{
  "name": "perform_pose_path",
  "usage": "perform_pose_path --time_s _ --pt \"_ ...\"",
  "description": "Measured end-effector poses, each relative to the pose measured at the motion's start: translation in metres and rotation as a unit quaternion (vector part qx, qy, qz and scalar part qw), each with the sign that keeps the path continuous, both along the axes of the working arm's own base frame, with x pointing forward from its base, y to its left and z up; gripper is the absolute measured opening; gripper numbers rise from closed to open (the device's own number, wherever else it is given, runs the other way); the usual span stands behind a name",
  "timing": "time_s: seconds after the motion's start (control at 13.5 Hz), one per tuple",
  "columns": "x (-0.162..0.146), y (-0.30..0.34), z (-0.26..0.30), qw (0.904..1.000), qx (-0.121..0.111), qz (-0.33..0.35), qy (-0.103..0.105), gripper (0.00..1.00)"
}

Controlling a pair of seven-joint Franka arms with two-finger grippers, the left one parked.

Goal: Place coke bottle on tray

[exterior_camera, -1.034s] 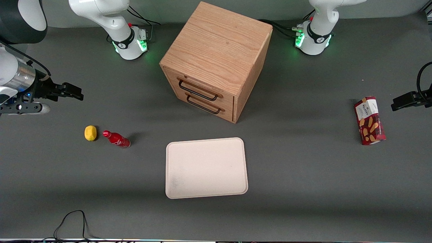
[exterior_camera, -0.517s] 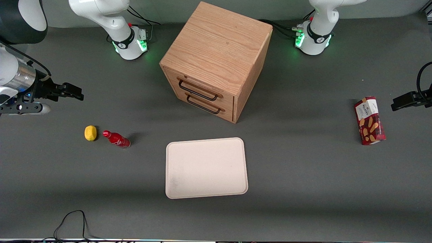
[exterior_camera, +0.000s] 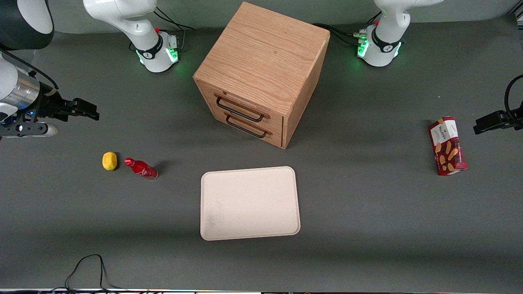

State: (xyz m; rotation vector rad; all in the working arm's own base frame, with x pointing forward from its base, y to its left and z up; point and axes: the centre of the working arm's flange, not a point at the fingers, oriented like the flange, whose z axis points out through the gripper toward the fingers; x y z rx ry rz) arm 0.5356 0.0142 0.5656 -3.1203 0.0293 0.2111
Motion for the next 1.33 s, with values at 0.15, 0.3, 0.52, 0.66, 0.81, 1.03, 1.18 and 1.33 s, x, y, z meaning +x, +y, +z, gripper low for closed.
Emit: perform_pose_path --time_s 0.15,0.3,0.52,0.66,0.81,1.03,1.18,1.33 --pt "0.003 0.000 -0.001 1.0000 -0.001 0.000 0.000 1.00" --pt "0.007 0.001 -0.002 1.0000 -0.001 0.000 0.002 1.00" --pt "0.007 0.001 -0.002 0.9999 -0.002 0.000 0.011 1.00" --pt "0.007 0.001 -0.005 0.9998 -0.002 0.000 0.018 1.00" --pt "0.010 0.002 -0.013 0.9997 -0.003 -0.001 0.025 1.00" --pt "0.000 0.006 -0.003 0.9991 0.002 0.000 0.042 1.00" --pt "-0.001 0.012 0.000 0.9992 0.010 -0.006 0.038 1.00" --pt "0.000 0.016 -0.008 0.9993 0.010 -0.007 0.037 1.00"
